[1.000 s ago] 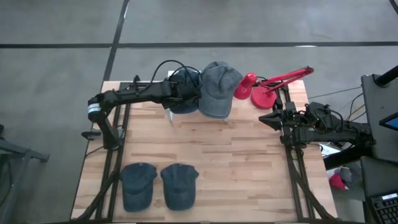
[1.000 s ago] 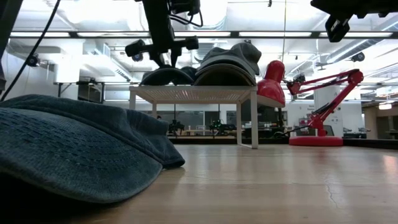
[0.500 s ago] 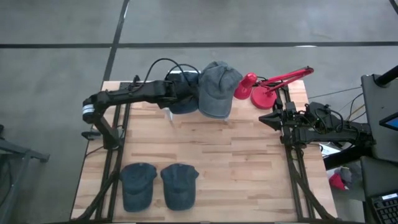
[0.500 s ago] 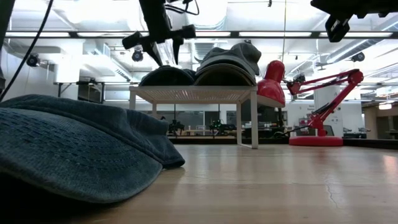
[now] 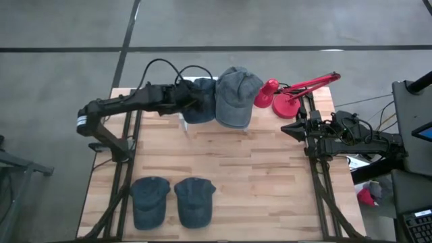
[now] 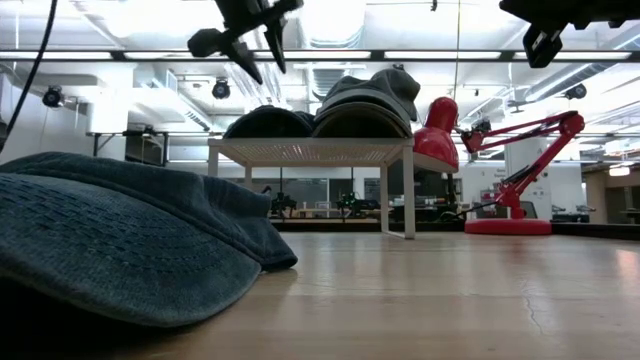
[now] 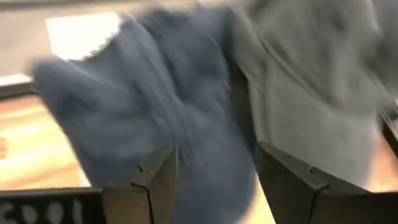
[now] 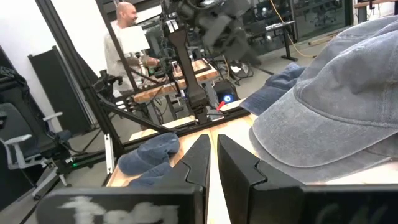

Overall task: Pick & Place hat
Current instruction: Stack the left black cap on top of the other blue cap on the shelf

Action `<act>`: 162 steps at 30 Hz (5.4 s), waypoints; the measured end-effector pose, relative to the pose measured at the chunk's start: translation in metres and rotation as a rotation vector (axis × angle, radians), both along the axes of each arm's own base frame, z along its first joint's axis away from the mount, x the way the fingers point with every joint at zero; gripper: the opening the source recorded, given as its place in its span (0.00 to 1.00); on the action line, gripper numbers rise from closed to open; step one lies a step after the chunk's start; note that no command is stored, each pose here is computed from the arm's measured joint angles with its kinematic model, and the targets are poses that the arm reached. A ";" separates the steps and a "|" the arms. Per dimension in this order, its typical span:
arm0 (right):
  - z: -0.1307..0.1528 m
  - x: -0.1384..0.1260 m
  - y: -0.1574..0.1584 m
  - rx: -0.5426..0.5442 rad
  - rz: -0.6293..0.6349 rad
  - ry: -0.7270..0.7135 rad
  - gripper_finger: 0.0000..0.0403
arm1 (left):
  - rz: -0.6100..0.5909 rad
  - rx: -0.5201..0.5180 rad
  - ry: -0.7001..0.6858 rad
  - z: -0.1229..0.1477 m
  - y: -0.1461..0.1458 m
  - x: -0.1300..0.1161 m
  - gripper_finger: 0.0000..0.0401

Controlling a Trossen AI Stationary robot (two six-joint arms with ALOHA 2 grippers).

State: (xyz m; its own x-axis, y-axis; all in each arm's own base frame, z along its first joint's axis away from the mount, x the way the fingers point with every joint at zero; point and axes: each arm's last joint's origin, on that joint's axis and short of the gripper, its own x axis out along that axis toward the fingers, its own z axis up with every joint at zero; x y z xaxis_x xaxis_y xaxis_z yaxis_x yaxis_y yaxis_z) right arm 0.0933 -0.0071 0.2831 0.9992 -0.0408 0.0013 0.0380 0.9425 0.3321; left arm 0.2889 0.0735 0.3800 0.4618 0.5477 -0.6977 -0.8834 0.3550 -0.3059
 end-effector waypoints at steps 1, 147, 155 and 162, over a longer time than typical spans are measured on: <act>0.000 0.000 0.000 -0.001 0.000 0.000 0.07 | -0.043 -0.026 0.000 0.000 -0.004 0.000 0.51; 0.000 0.000 0.000 -0.002 -0.001 -0.001 0.07 | 0.203 -0.615 0.587 -0.131 -0.262 -0.071 0.01; 0.000 0.000 0.000 -0.002 -0.001 0.000 0.07 | 0.037 -0.547 0.452 -0.099 -0.266 -0.060 0.01; 0.000 0.000 0.000 -0.002 -0.001 0.000 0.07 | -0.120 -0.412 0.298 -0.072 -0.267 -0.051 0.01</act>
